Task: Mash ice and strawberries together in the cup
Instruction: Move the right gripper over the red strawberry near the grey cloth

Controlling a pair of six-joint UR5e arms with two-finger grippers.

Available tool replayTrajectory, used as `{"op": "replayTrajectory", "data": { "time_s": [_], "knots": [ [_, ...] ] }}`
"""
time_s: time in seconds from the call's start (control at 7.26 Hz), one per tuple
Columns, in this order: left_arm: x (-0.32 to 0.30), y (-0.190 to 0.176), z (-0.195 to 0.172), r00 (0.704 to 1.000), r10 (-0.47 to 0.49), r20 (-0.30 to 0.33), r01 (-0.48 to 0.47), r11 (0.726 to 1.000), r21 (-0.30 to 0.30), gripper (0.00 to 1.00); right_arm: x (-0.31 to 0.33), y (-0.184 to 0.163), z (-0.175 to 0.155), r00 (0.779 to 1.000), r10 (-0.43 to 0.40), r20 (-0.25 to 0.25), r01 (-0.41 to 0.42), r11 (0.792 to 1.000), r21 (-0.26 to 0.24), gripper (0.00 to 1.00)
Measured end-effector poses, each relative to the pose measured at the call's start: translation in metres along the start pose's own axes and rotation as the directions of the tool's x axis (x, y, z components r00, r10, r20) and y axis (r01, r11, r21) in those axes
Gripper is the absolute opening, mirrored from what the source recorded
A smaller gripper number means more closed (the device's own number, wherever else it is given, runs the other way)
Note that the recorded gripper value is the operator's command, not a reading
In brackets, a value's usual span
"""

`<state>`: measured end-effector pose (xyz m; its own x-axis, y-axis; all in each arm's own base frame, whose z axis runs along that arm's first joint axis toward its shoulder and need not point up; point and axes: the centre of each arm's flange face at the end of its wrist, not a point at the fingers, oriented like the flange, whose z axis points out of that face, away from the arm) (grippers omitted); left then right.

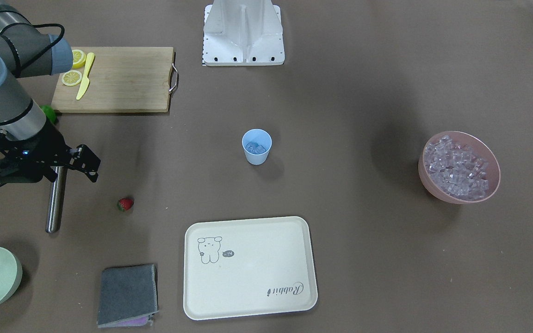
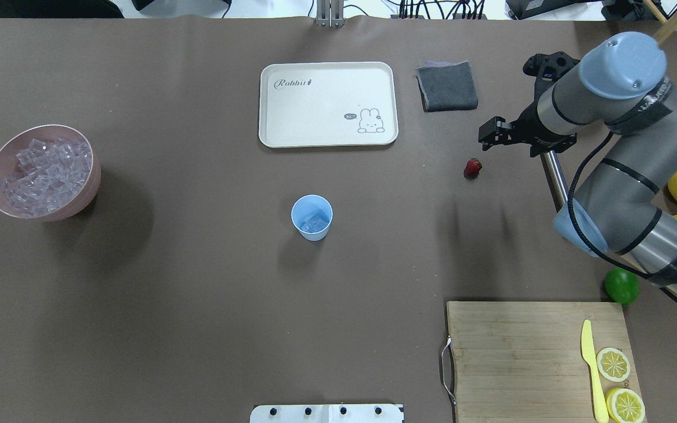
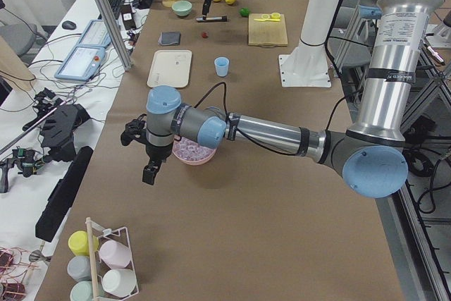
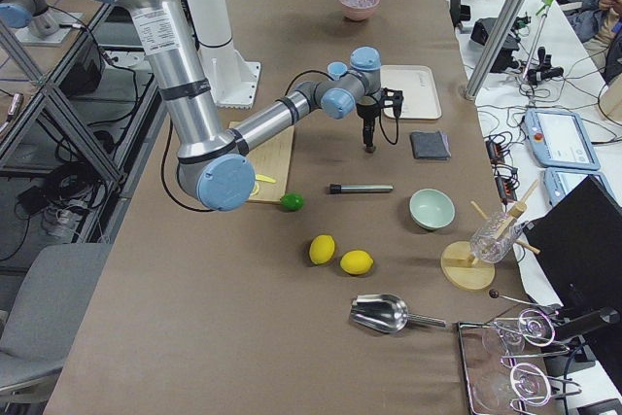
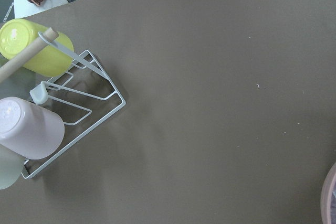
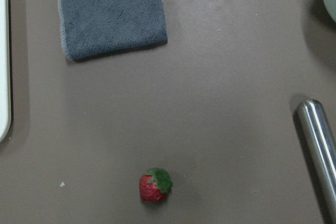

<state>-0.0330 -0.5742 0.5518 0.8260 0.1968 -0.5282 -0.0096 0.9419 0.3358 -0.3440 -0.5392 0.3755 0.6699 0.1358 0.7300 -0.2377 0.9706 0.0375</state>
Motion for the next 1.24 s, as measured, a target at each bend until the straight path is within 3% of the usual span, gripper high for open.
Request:
{"op": "replayTrajectory", "data": {
  "time_s": [1.24],
  "knots": [
    [0.004, -0.003, -0.001, 0.999, 0.029, 0.019, -0.03, 0.999, 0.025, 0.98, -0.03, 0.001, 0.077, 0.992, 0.02, -0.124, -0.019, 1.0, 0.012, 0.99]
  ]
}}
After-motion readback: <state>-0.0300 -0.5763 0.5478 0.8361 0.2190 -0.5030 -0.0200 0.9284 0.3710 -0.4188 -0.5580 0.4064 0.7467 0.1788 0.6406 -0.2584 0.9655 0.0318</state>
